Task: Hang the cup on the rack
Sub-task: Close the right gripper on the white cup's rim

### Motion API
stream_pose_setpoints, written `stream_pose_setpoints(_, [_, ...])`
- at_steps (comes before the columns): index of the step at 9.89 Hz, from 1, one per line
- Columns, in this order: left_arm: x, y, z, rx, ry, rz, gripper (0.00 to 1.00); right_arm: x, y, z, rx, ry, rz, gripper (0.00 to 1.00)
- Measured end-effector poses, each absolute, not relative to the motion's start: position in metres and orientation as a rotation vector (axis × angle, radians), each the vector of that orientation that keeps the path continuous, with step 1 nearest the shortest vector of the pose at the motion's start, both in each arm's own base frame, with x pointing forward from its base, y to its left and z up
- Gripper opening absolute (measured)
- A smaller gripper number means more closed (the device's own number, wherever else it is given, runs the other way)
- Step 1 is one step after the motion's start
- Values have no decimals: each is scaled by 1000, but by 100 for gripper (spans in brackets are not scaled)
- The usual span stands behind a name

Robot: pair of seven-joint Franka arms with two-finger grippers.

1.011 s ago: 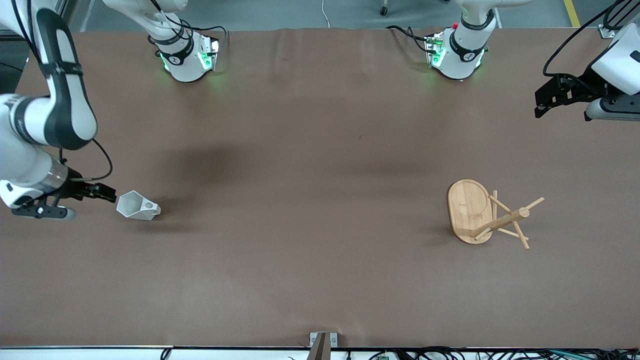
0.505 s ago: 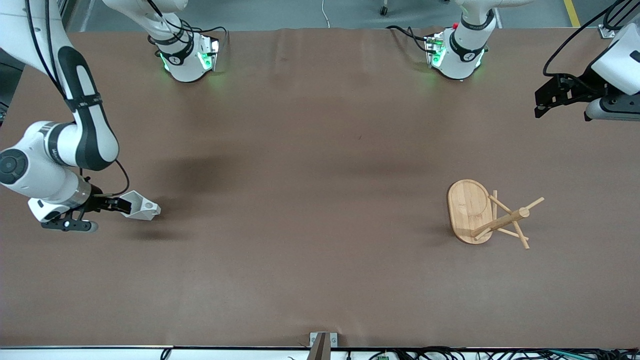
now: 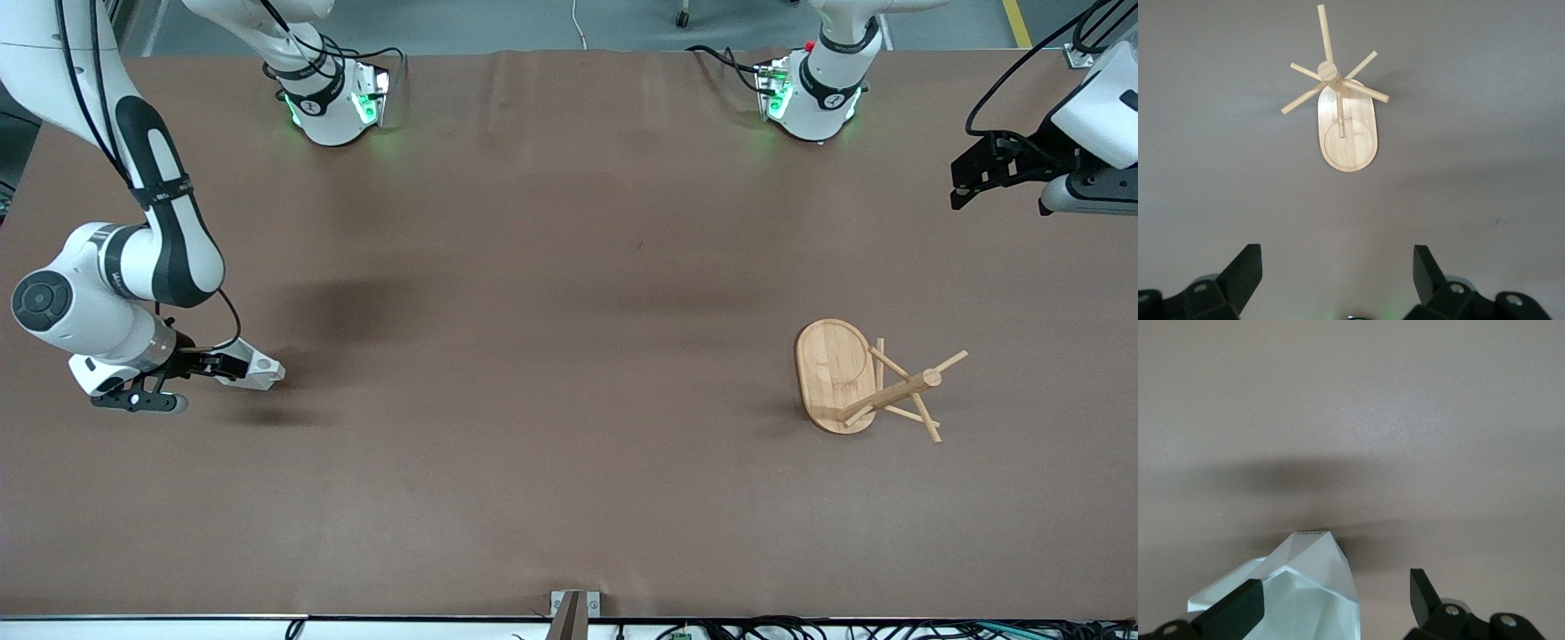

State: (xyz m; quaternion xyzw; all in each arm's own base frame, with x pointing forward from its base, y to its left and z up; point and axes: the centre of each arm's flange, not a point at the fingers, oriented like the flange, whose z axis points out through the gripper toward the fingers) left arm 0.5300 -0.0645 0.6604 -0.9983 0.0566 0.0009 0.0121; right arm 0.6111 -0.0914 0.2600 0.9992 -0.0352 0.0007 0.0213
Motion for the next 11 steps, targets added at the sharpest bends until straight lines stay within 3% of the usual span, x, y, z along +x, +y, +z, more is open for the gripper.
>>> stream_pose_setpoints(11, [530,-66,660,-3112,181,3,100,591,-96,257,3107,-73,-90,94])
